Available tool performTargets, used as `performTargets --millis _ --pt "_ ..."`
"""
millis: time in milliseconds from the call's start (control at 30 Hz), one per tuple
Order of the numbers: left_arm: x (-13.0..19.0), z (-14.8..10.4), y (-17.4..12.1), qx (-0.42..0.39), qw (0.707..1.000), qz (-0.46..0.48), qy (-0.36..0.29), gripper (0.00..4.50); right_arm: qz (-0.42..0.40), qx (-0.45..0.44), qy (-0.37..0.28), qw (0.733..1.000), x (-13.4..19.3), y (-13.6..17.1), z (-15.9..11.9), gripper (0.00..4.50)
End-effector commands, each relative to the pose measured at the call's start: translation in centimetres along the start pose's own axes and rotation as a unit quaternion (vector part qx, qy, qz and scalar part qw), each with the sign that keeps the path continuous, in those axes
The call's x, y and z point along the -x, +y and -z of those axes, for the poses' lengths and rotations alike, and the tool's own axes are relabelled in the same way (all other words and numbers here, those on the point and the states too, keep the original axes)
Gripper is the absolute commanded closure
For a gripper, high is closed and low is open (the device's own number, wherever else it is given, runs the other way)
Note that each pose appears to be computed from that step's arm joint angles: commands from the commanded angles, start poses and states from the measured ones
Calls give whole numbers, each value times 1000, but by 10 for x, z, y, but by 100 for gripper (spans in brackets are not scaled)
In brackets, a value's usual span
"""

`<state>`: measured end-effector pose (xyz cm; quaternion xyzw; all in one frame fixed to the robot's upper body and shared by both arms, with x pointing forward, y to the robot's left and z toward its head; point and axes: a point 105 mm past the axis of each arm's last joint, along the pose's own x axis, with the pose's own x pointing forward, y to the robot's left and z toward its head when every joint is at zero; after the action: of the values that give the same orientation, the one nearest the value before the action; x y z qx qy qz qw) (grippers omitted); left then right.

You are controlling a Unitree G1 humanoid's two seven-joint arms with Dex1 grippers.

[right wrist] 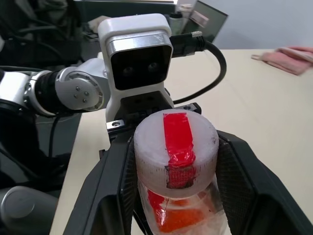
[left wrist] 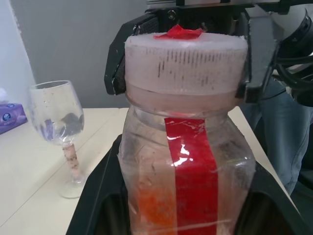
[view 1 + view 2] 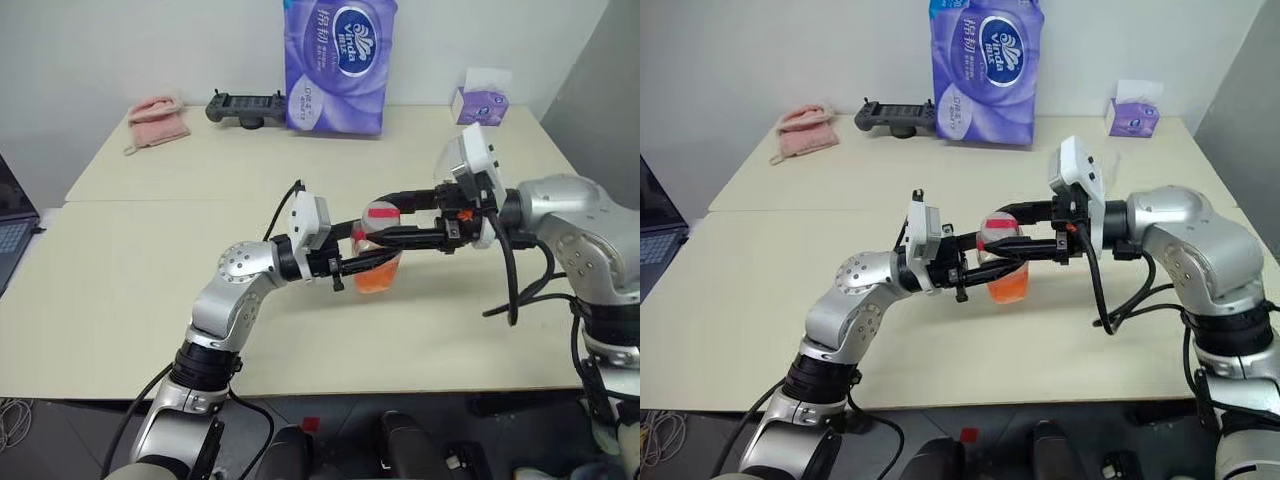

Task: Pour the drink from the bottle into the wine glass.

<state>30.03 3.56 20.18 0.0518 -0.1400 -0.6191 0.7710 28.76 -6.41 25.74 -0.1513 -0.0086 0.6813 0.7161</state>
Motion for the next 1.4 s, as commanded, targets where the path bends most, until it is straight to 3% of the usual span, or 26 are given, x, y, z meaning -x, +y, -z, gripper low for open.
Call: performTargets --millis 33,433,667,800,967,1067,1400 --pt "2 -11 12 -16 999 -35 -14 273 -190 19 -21 981 -16 40 -8 259" --pt "0 -14 8 -9 1000 -22 -11 273 -206 -17 -63 976 -9 23 -23 259" --pt "6 -14 14 -18 999 -35 -2 274 -189 -26 -96 977 -3 23 -37 5" --pt "10 -14 18 -23 999 -45 2 274 -111 5 -104 988 -4 14 -38 0" --pt "12 -15 24 -25 998 -55 0 274 64 34 -79 994 -11 6 -31 0" --pt "12 -14 25 -21 998 -54 -1 274 111 2 -114 987 -8 9 -33 0" --pt "13 -13 34 -26 998 -52 3 274 243 21 -69 967 -14 15 -20 0"
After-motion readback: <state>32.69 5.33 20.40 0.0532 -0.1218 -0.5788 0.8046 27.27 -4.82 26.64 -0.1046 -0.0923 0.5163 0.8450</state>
